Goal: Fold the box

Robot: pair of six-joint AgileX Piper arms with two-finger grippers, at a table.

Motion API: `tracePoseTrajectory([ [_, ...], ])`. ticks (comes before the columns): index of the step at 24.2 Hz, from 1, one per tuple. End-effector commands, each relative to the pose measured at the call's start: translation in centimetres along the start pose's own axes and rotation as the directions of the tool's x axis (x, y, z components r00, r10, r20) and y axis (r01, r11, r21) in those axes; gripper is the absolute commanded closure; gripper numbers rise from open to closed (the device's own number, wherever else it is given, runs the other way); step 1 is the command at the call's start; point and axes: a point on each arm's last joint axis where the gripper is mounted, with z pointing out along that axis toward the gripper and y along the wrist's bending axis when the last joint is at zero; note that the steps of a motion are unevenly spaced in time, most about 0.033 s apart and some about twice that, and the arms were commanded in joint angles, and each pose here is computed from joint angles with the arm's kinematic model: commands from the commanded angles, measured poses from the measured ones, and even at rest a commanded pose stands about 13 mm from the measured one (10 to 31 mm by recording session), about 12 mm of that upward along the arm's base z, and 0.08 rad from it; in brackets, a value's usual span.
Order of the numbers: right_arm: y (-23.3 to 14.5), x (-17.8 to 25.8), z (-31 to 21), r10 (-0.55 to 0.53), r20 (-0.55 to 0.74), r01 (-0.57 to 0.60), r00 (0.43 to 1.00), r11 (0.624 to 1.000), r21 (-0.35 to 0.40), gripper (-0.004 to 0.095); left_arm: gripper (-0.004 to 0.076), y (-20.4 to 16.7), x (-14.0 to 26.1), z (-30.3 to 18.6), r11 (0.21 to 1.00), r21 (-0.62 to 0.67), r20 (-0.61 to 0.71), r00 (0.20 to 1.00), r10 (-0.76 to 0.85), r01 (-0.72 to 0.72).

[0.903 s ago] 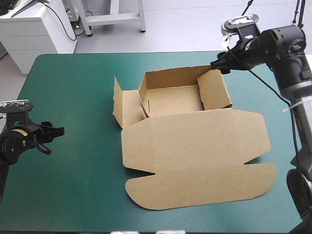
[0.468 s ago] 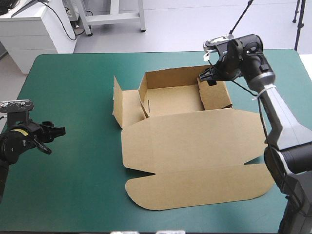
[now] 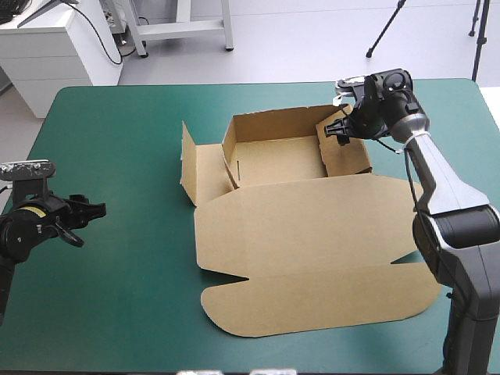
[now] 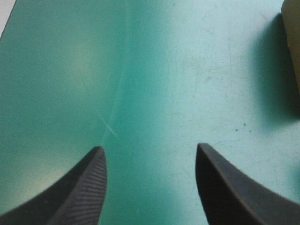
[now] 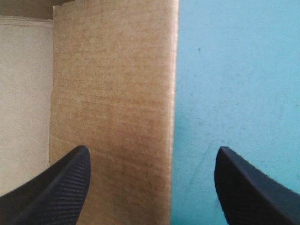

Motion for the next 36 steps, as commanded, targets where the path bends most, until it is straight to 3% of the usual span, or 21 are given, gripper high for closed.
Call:
tracePoseTrajectory([
  [1,-0.3,-0.8,-2.6,0.011,0.085,-0.009,0.996,1.0,-0.023,0.0224,0.0322,-0.1,-1.2,-1.0,1.0,0.008,0.097,0.995,-0.006,0.005],
  [3,-0.1,-0.7,-2.1,0.009,0.074,-0.007,0.997,1.0,-0.028,0.0227,0.0322,-0.1,-1.2,-1.0,1.0,0.008,0.097,0.995,-0.001,0.0],
  [5,-0.1,-0.8,-1.7,0.001,0.067,0.0,0.998,1.0,-0.023,0.0319,0.0323,-0.2,-1.2,-1.0,1.0,0.014,0.098,0.995,-0.002,0.0],
  [8,0.0,-0.7,-0.6,-0.007,0.037,0.008,0.999,1.0,-0.03,0.0651,0.0323,-0.2,-1.2,-1.0,1.0,0.018,0.097,0.995,-0.002,0.0],
  [10,0.0,-0.7,-0.4,-0.007,0.03,0.008,1.0,1.0,-0.03,0.0821,0.0322,-0.2,-1.1,-1.0,1.0,0.018,0.093,0.996,0.001,-0.002],
  [12,0.0,-0.6,-0.3,0.0,0.023,0.0,1.0,1.0,-0.026,0.0928,0.0322,-0.2,-1.1,-1.0,1.0,0.018,0.093,0.996,0.001,-0.002],
  [14,-0.1,-0.4,-0.7,0.022,-0.011,-0.023,1.0,0.999,-0.031,0.093,0.0323,-0.2,-1.1,-1.0,1.0,0.018,0.092,0.996,0.003,-0.005],
  [17,-0.3,-0.6,-2.8,0.062,0.024,-0.06,0.998,0.993,-0.104,0.093,0.0322,-0.2,-1.1,-1.0,1.0,0.018,0.092,0.996,0.005,-0.007],
  [25,-2.6,-0.3,-8.1,0.119,0.132,-0.104,0.984,0.988,-0.115,0.0931,0.0322,-0.2,-1.2,-1.0,1.0,0.018,0.094,0.996,0.005,-0.007],
  [36,-6.2,0.6,-14.3,0.227,0.28,-0.14,0.933,0.945,-0.297,0.0931,0.0322,-0.2,-1.7,0.3,1.0,0.023,0.101,0.995,-0.015,0.013],
])
